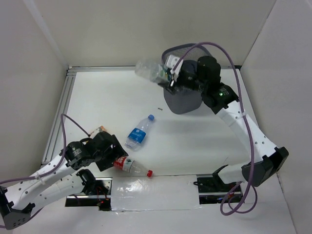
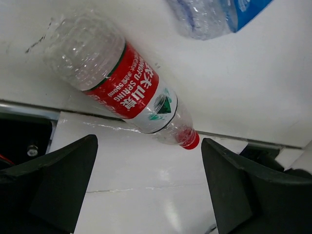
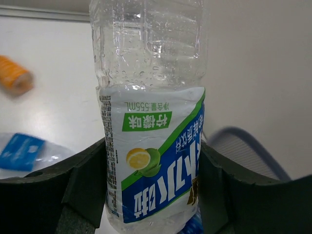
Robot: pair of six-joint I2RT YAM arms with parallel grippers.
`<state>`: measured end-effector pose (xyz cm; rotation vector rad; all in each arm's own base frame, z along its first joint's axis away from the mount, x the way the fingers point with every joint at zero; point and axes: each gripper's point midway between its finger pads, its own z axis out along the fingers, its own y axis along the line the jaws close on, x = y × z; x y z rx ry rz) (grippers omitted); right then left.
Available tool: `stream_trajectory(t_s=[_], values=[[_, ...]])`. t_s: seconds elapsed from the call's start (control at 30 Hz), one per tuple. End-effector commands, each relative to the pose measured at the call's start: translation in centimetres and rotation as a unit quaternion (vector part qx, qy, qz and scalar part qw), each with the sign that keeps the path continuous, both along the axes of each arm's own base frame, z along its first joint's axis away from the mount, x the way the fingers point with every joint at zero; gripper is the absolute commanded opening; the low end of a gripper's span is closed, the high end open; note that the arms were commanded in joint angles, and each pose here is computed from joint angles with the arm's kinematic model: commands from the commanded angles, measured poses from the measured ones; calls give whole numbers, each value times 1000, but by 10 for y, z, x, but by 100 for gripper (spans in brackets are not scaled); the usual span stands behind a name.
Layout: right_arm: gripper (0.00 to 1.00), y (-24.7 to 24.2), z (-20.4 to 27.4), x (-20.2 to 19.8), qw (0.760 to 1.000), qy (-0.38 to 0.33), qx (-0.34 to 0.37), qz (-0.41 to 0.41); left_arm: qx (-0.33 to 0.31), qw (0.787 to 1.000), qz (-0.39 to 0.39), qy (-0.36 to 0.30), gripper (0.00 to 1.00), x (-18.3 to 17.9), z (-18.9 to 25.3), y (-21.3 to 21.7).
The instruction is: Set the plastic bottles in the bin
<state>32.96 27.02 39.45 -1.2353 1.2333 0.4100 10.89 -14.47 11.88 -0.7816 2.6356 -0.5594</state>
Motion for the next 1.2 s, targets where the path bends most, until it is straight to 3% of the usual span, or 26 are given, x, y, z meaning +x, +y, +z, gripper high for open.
stream_trajectory(t_s=[0.0,0.13,0.2,0.23,0.27,0.3,0.4,0.53,0.8,0.87,0.93,0.97,1.0,1.1,1.13,1.17], values=[[7,-34,21,58,988,6,53,-147,-18,995,81,52,100,-7,-4,1],[12,-85,-2,116,969,21,49,-241,-16,992,102,68,100,-6,-17,-2],[27,-107,-8,136,960,16,51,-273,-16,991,121,61,100,1,-17,-2],[39,-112,-18,148,958,25,45,-281,-9,990,123,61,100,2,-22,-1],[84,-116,-22,154,957,28,44,-284,-13,990,131,58,100,5,-24,-1],[100,-126,-24,161,953,36,49,-297,-12,989,137,61,100,6,-27,-2],[100,-127,-27,161,957,76,74,-270,1,988,142,61,100,8,-38,-2],[100,-136,7,126,967,54,112,-222,4,985,158,61,100,13,-51,-4],[100,-135,15,58,975,86,144,-144,67,985,151,45,99,27,-82,-26],[100,-134,18,41,978,83,145,-127,88,987,132,38,84,32,-83,-36],[100,-134,9,27,980,98,142,-103,91,988,124,22,61,36,-74,-41],[100,-137,14,17,981,85,141,-98,80,990,114,-6,33,42,-58,-47],[100,-138,6,11,982,90,137,-90,71,991,113,-18,22,44,-47,-50],[89,-145,11,-16,988,63,132,-58,49,994,62,-80,3,48,10,-64],[82,-144,3,-24,989,66,127,-43,43,993,41,-104,3,49,29,-69],[62,-147,3,-27,990,57,124,-47,56,988,6,-141,3,52,47,-70]])
